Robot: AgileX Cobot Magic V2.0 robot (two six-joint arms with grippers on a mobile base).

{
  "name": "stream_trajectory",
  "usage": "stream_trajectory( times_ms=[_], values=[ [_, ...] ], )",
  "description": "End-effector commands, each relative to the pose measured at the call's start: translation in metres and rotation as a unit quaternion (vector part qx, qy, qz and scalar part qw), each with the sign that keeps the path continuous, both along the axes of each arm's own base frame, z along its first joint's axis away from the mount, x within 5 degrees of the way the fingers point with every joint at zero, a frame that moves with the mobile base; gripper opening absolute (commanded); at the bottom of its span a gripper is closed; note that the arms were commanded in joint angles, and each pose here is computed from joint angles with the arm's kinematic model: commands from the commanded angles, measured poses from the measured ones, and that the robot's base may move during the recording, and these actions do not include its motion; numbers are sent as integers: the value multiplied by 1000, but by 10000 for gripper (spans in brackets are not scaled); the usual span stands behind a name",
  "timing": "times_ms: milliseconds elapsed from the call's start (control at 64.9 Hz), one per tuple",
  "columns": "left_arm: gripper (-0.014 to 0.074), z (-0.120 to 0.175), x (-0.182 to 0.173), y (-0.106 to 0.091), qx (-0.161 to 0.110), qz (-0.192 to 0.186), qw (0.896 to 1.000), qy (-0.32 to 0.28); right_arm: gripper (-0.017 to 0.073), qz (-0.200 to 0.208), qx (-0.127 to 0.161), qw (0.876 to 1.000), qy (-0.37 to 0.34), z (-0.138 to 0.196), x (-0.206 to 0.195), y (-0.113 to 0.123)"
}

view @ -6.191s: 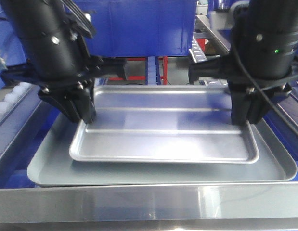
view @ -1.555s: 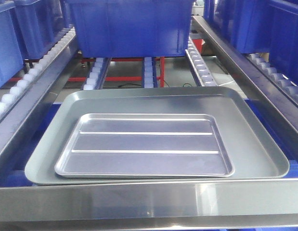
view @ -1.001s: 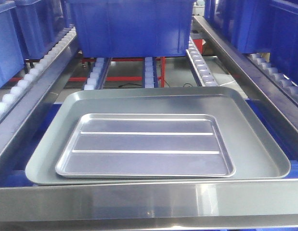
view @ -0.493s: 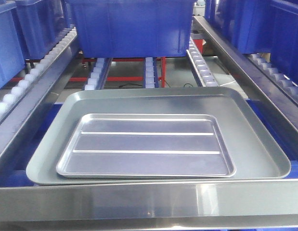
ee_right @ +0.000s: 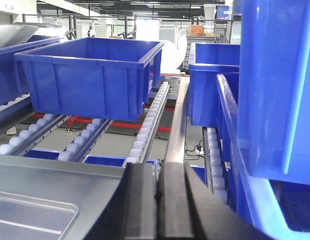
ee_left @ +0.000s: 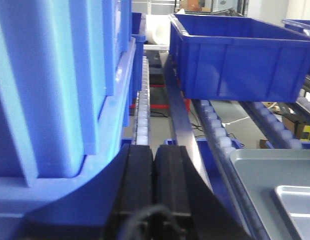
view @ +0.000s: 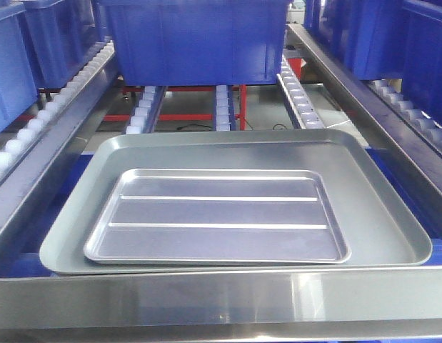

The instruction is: Grab silver tray and stack on right shelf

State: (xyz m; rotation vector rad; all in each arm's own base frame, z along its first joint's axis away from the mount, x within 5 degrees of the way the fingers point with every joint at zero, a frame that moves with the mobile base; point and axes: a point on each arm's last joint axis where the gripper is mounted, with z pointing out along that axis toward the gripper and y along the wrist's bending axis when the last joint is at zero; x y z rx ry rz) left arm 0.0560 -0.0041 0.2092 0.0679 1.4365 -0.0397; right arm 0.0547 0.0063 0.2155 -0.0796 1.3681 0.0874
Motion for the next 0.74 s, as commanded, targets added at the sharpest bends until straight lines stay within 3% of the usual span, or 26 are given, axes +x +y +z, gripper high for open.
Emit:
stream_trajectory(
  times_ms=[0,724],
  values=[
    [-90,1,-1,1,-5,6,999,-40,54,-2,3,999,-48,8,-3,0],
    [-90,1,-1,1,-5,7,999,-40,54,-2,3,999,-48,8,-3,0]
  ],
)
